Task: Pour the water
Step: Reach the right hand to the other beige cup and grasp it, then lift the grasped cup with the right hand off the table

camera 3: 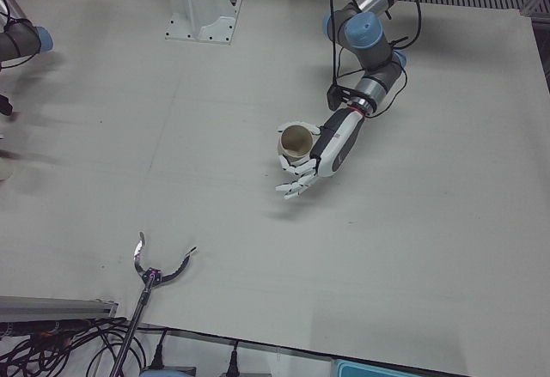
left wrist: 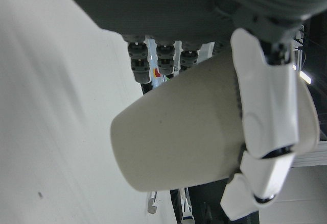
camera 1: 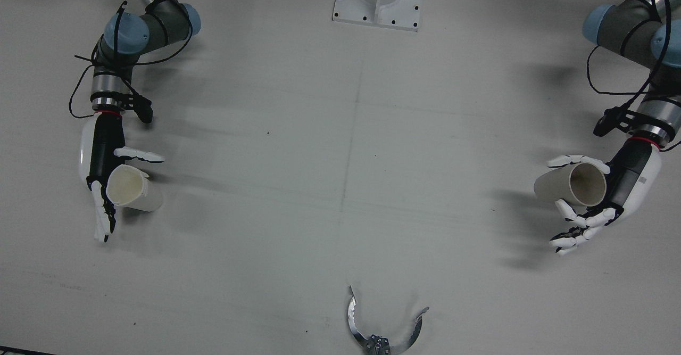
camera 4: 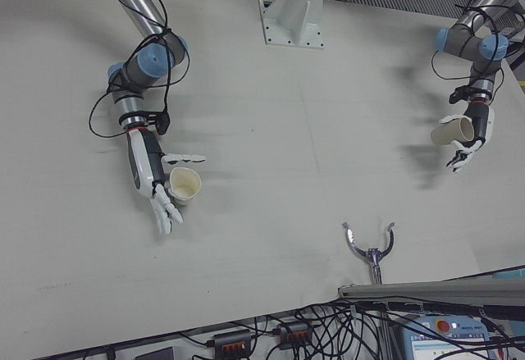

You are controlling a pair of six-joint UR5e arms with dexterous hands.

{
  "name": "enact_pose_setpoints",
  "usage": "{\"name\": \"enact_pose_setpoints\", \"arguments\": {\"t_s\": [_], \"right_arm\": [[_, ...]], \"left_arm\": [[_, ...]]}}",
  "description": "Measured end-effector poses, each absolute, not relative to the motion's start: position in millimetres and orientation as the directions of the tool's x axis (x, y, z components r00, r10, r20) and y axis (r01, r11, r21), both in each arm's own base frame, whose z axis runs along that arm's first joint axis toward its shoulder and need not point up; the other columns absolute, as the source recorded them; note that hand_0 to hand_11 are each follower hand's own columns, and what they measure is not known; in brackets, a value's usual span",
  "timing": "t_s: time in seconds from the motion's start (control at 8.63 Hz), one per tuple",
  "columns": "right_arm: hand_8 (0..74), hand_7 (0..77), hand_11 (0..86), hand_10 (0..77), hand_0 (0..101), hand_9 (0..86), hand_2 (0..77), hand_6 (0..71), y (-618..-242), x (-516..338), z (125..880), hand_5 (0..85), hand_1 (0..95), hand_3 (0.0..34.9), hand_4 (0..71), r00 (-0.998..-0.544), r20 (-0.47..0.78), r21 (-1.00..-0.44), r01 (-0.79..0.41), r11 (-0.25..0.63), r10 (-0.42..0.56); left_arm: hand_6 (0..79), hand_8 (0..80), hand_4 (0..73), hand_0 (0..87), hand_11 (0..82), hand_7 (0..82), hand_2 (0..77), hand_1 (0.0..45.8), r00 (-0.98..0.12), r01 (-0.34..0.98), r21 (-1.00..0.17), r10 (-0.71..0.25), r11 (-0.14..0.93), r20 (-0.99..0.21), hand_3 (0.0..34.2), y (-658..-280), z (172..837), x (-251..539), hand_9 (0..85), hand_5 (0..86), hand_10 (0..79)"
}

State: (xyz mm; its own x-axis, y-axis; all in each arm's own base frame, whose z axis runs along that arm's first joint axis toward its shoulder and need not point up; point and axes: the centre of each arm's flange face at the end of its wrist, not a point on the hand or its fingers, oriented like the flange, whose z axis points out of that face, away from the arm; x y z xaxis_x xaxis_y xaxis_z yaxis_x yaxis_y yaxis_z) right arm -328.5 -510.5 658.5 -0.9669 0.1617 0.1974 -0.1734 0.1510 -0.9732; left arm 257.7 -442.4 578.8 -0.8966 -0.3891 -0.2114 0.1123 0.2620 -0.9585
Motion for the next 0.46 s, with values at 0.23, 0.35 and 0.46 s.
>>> {"name": "enact_pose_setpoints", "arguments": {"t_s": [0.23, 0.35, 0.46], "right_arm": [[0.5, 16.4, 7.1, 2.7, 53, 6.0, 7.1, 7.6, -510.9, -331.3, 655.6, 6.0, 19.6, 0.0, 8.2, -0.967, 0.196, -0.973, -0.171, 0.154, 0.163], [3.8, 26.7, 8.2, 2.7, 58, 10.9, 7.1, 12.0, -510.8, -332.2, 654.8, 6.0, 25.1, 0.0, 10.4, -0.967, 0.195, -0.973, -0.17, 0.155, 0.164], [6.0, 30.5, 10.4, 4.4, 71, 10.9, 9.3, 13.6, -510.4, -333.0, 654.4, 8.7, 33.8, 0.0, 13.6, -0.967, 0.194, -0.973, -0.169, 0.156, 0.165]], "left_arm": [[14.2, 8.7, 37.1, 53.5, 18.0, 22.9, 25.1, 20.7, -0.896, 0.112, -0.959, -0.39, 0.262, -0.211, 0.1, -442.0, 579.2, 257.9, 14.2, 48.5, 10.9], [14.2, 8.7, 37.1, 53.5, 18.0, 22.9, 25.1, 20.7, -0.896, 0.113, -0.959, -0.39, 0.261, -0.212, 0.1, -441.9, 579.7, 258.0, 14.2, 48.5, 10.9], [14.2, 8.7, 37.1, 53.8, 18.0, 23.5, 25.6, 20.7, -0.896, 0.113, -0.959, -0.39, 0.261, -0.212, 0.0, -441.9, 579.9, 258.0, 14.2, 48.5, 10.9]]}}
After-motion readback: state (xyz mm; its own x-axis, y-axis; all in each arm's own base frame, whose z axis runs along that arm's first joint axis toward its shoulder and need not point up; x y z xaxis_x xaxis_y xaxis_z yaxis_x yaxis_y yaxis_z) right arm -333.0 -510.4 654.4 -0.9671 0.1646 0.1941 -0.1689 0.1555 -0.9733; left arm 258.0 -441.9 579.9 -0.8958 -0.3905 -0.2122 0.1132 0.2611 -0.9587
